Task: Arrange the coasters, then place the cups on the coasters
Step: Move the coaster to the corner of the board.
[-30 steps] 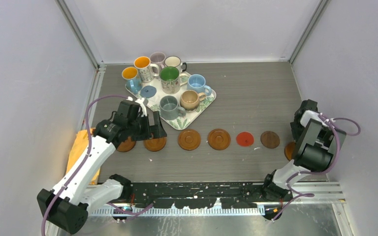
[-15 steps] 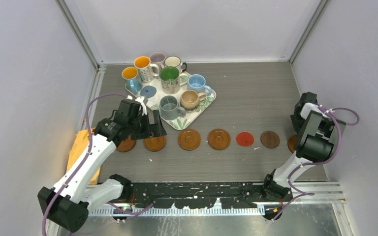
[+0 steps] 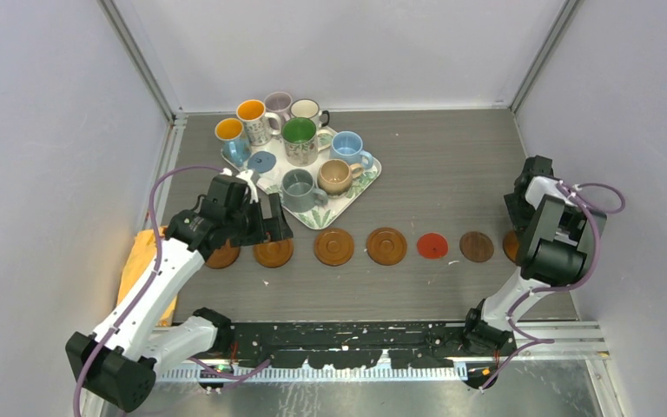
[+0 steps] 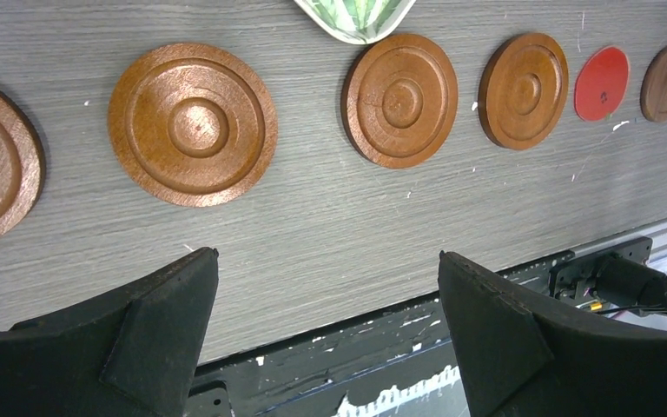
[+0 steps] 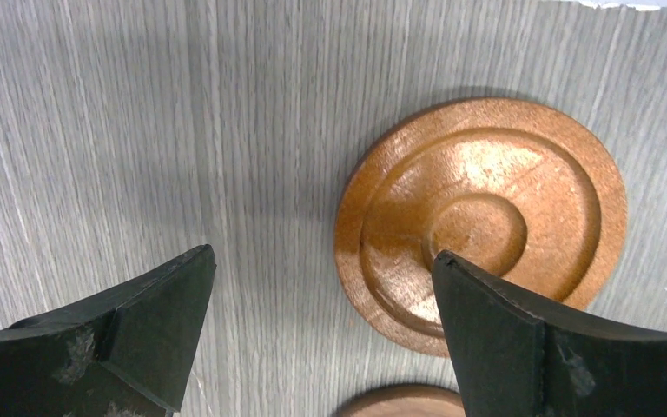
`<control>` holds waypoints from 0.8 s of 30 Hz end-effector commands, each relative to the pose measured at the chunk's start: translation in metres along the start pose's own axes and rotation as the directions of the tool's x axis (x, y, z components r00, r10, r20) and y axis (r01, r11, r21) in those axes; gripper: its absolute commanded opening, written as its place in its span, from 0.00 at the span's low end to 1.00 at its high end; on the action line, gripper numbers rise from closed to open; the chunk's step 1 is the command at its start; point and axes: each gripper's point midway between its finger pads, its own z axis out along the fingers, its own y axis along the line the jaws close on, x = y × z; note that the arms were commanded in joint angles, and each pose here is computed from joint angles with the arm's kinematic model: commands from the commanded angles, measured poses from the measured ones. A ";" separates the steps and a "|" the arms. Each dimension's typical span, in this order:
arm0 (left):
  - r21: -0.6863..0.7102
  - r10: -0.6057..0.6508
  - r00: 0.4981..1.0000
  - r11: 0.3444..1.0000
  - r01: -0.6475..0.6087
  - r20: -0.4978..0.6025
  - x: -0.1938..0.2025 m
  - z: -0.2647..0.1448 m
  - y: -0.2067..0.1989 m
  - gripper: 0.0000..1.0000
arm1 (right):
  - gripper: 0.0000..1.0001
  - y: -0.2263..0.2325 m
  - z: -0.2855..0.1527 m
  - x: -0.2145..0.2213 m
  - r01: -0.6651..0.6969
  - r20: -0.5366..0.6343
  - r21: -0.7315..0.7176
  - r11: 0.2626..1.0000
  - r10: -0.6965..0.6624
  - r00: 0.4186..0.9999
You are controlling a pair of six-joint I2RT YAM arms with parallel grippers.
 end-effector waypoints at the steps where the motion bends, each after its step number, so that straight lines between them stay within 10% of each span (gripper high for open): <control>1: 0.033 -0.006 0.996 0.999 0.003 0.091 -0.021 -0.010 -0.009 1.00 | 1.00 0.009 -0.038 -0.019 -0.030 0.024 -0.065 0.997 0.031 0.999; 24: -0.105 -0.080 0.952 0.988 0.116 0.296 -0.054 0.003 0.021 1.00 | 1.00 0.066 -0.190 0.114 0.442 0.162 -0.402 0.802 -0.412 0.896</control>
